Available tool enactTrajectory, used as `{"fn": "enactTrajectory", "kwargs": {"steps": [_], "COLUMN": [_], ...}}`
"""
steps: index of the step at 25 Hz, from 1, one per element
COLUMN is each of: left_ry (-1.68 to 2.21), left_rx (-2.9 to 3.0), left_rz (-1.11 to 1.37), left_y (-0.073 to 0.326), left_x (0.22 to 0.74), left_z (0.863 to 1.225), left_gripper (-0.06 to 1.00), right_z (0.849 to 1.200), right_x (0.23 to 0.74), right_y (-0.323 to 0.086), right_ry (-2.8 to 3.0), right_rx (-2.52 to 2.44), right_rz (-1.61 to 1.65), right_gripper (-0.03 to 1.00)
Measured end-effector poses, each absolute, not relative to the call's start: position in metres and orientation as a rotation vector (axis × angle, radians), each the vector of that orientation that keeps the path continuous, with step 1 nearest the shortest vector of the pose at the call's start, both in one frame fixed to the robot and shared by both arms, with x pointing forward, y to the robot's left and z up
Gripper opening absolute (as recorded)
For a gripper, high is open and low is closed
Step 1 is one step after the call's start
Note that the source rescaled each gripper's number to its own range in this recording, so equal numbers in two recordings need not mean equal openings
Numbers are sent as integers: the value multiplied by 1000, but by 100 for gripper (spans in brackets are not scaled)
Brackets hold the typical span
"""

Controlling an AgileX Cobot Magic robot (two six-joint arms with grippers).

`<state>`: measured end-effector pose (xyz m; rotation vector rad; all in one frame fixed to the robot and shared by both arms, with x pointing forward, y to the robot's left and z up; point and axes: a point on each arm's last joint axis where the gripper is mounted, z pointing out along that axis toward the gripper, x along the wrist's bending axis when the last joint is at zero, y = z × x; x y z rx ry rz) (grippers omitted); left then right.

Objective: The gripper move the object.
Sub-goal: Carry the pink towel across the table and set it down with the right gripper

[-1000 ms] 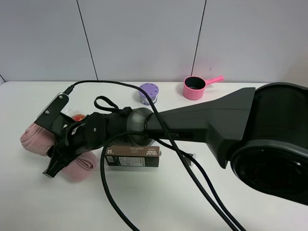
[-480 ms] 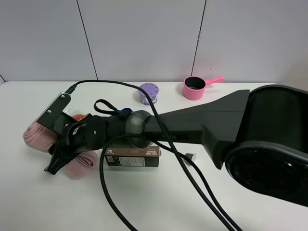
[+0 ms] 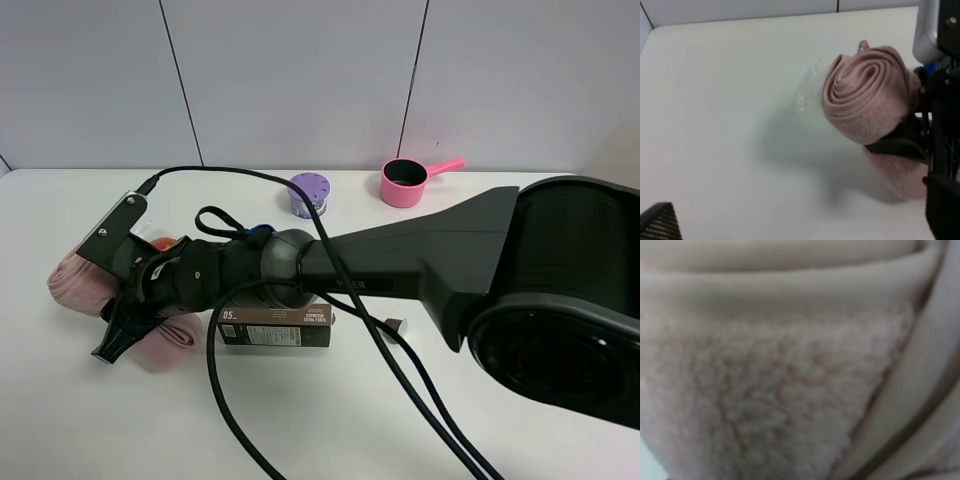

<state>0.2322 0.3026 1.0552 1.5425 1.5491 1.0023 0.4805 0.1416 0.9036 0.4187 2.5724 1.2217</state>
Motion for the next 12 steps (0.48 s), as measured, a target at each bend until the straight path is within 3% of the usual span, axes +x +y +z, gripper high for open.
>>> {"fn": "enactTrajectory", "kwargs": {"steps": [12], "left_ry": [1549], "left_rx": [1542], "left_rz": [1002], "left_y": [303], "left_x": [232], "left_z": [1055], "left_gripper": [100], "right_z": [903], "right_x": [479], "right_y": [141], "right_ry": [2595], "right_rx": [413], "right_rz": [1215], "right_gripper": [2]}}
